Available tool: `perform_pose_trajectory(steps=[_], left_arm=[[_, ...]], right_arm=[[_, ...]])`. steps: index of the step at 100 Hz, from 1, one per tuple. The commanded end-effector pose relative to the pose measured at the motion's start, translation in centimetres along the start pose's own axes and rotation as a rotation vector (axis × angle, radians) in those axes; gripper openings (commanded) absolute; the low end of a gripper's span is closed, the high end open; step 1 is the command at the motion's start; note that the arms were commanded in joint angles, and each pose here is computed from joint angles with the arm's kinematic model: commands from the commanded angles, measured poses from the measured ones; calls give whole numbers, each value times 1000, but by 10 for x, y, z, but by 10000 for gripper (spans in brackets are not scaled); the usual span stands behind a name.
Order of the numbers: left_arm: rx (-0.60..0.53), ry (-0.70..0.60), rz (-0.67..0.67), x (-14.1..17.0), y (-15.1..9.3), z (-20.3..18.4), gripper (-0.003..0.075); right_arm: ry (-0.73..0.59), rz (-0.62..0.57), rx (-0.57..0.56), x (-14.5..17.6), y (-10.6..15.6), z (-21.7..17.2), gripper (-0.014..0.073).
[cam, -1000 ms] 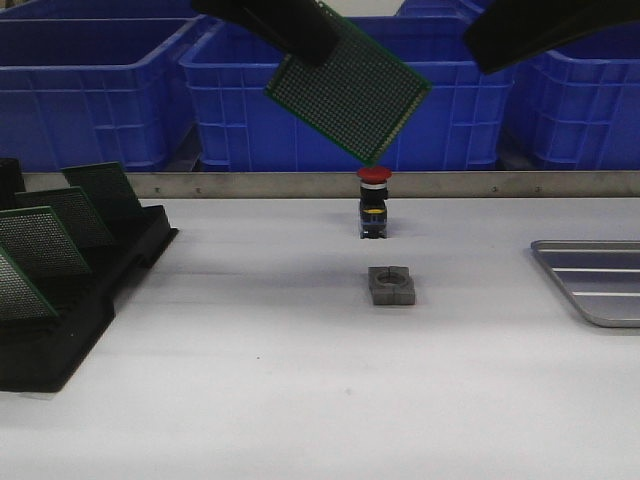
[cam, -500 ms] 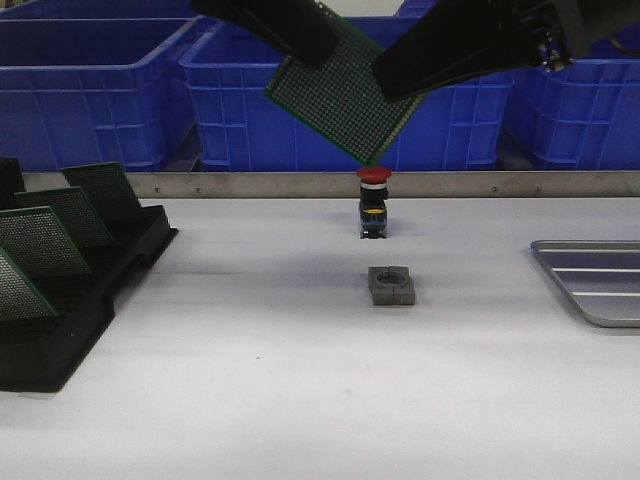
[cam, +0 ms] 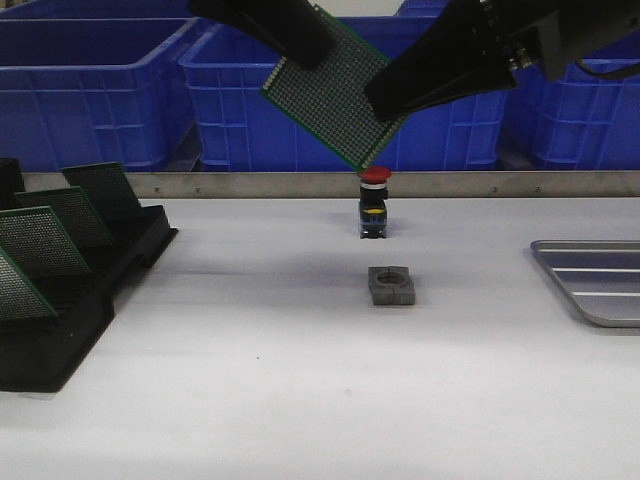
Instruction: Place circuit board on tray
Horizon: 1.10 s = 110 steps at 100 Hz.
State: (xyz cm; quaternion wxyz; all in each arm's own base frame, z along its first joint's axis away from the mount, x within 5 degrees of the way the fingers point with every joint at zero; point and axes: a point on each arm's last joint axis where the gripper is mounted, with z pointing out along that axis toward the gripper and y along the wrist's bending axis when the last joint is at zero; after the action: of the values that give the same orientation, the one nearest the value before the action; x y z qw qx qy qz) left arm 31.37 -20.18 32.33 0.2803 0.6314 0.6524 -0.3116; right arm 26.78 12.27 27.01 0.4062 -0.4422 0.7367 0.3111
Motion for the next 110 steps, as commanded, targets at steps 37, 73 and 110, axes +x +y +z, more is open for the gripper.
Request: perform_pose_trajectory(steps=[37, 73, 110], left_arm=[[4, -88, 19, -22, -13, -14, 496], [-59, -90, 9, -19, -6, -18, 523], [-59, -91, 0, -19, -6, -18, 523]], right_arm=[[-95, 27, 14, -19, 1, -9, -67], [28, 383, 158, 9, -31, -40, -67], [60, 836, 544, 61, -82, -111, -67]])
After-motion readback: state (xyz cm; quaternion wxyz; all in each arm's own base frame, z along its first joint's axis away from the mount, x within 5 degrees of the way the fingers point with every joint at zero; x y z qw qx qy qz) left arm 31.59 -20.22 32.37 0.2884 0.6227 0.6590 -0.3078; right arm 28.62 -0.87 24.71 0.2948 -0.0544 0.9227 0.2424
